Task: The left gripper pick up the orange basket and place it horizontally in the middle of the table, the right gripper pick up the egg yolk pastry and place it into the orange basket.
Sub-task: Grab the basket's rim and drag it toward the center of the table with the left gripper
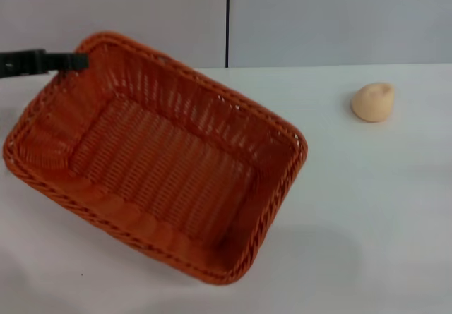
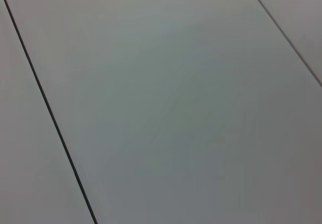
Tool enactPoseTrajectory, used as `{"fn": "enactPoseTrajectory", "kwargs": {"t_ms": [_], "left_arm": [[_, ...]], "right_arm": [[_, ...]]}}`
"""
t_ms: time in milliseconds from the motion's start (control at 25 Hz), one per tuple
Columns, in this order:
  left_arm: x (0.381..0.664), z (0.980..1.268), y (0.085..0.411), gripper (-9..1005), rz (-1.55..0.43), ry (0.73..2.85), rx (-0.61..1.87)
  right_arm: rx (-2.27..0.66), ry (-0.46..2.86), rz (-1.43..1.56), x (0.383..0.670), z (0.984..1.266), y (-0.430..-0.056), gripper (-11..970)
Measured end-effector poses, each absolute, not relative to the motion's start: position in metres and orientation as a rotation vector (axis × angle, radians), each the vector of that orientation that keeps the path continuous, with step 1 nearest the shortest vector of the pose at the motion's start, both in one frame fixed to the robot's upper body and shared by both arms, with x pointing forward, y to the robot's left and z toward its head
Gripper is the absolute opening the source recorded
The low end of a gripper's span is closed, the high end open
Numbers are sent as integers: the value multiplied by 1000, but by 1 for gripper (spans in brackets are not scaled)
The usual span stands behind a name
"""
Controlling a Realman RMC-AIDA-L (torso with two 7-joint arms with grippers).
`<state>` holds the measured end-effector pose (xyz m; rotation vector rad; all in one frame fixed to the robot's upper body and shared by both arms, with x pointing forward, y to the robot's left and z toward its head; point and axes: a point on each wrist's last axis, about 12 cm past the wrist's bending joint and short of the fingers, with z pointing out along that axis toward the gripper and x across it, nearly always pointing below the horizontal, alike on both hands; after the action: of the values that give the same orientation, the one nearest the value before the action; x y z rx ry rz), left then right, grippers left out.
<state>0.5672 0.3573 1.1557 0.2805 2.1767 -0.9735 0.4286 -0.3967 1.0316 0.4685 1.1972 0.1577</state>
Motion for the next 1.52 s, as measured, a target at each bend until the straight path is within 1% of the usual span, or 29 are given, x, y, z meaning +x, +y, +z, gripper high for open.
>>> {"fn": "enactPoseTrajectory", "kwargs": {"t_ms": [280, 640, 840, 920, 1080, 1120, 1160, 1200, 1280, 1320, 1360, 1400, 1480, 1520], "left_arm": [[547, 1155, 374, 181, -1018, 2152, 140], [517, 1128, 382, 186, -1073, 2201, -56], [504, 1118, 378, 190, -1105, 2195, -109], [496, 1110, 377, 192, -1148, 2173, -148], [496, 1110, 377, 195, -1148, 2173, -148], [488, 1099, 375, 196, -1206, 2158, -190], [488, 1099, 375, 197, -1206, 2158, -190], [485, 1093, 370, 198, -1245, 2150, -194], [485, 1093, 370, 199, -1245, 2150, -194], [483, 1087, 364, 200, -1285, 2142, -188], [483, 1087, 364, 201, -1285, 2142, -188], [483, 1079, 354, 202, -1335, 2133, -177], [483, 1079, 354, 204, -1335, 2133, -177], [484, 1075, 348, 204, -1364, 2124, -162]], "right_arm": [[472, 1212, 167, 436, 1031, -395, 728], [463, 1235, 175, 445, 1031, -393, 728], [459, 1262, 179, 449, 1029, -392, 728], [454, 1260, 179, 451, 1030, -392, 728], [442, 1265, 182, 456, 1032, -392, 728], [439, 1268, 183, 458, 1032, -391, 728], [436, 1272, 185, 459, 1032, -391, 728], [432, 1277, 188, 461, 1032, -390, 729], [427, 1286, 194, 464, 1032, -389, 729], [425, 1289, 197, 465, 1032, -388, 729], [423, 1291, 200, 466, 1032, -388, 729], [420, 1291, 202, 467, 1032, -387, 729], [417, 1291, 204, 468, 1033, -387, 729], [417, 1291, 204, 468, 1033, -387, 729]]}}
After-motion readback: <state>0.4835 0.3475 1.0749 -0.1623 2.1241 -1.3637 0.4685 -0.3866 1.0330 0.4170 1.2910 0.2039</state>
